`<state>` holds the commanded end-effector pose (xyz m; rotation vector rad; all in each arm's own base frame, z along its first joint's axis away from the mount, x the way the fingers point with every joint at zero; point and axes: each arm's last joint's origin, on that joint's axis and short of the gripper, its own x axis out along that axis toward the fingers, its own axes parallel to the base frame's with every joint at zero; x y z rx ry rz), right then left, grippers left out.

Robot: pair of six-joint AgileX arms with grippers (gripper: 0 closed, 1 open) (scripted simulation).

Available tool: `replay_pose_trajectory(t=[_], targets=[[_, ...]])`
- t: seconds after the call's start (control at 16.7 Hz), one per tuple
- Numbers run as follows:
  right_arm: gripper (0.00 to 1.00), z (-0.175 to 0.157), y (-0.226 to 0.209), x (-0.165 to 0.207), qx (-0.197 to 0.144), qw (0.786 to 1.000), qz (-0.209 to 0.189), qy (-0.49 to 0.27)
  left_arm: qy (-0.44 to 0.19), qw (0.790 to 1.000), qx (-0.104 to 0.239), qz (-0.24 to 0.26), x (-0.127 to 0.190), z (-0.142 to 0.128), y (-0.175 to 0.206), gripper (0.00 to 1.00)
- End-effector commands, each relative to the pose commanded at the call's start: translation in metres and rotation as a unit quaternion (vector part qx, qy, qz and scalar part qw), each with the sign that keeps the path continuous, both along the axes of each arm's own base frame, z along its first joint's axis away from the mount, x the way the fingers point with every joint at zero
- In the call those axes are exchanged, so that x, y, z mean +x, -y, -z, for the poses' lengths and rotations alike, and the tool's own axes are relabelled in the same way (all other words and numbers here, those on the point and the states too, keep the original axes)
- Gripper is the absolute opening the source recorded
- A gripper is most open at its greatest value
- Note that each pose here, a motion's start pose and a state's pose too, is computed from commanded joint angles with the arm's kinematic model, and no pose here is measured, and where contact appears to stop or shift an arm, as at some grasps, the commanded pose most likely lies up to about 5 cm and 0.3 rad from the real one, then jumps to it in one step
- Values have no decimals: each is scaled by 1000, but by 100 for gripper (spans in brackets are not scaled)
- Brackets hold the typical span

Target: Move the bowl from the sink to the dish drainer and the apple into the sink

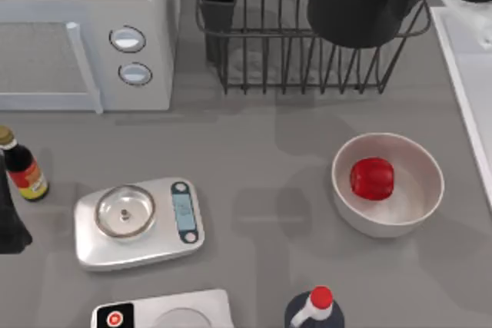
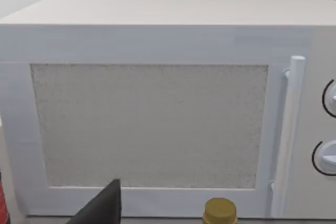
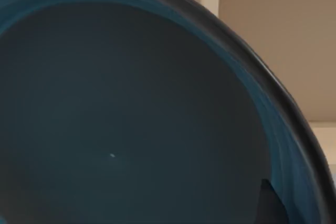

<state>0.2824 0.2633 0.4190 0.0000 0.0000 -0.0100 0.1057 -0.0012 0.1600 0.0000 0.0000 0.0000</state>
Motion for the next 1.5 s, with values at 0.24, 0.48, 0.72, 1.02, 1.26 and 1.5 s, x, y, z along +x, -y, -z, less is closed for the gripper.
replay_pose_trajectory(t=[0.24,0.48,0.72,1.02,1.26,1.5], targets=[[0,8,-5,6,1,1000,-4,3,0,1000,0,0,0,0,0,100],[0,60,-12,40,5,1000,-4,5,0,1000,0,0,0,0,0,100],[0,131,-11,76,8,1000,-3,9,0,1000,0,0,0,0,0,100],[0,197,0,99,0,1000,-1,1,0,1000,0,0,0,0,0,100],[0,200,1,100,0,1000,0,0,0,1000,0,0,0,0,0,100],[30,200,1,100,0,1000,0,0,0,1000,0,0,0,0,0,100]])
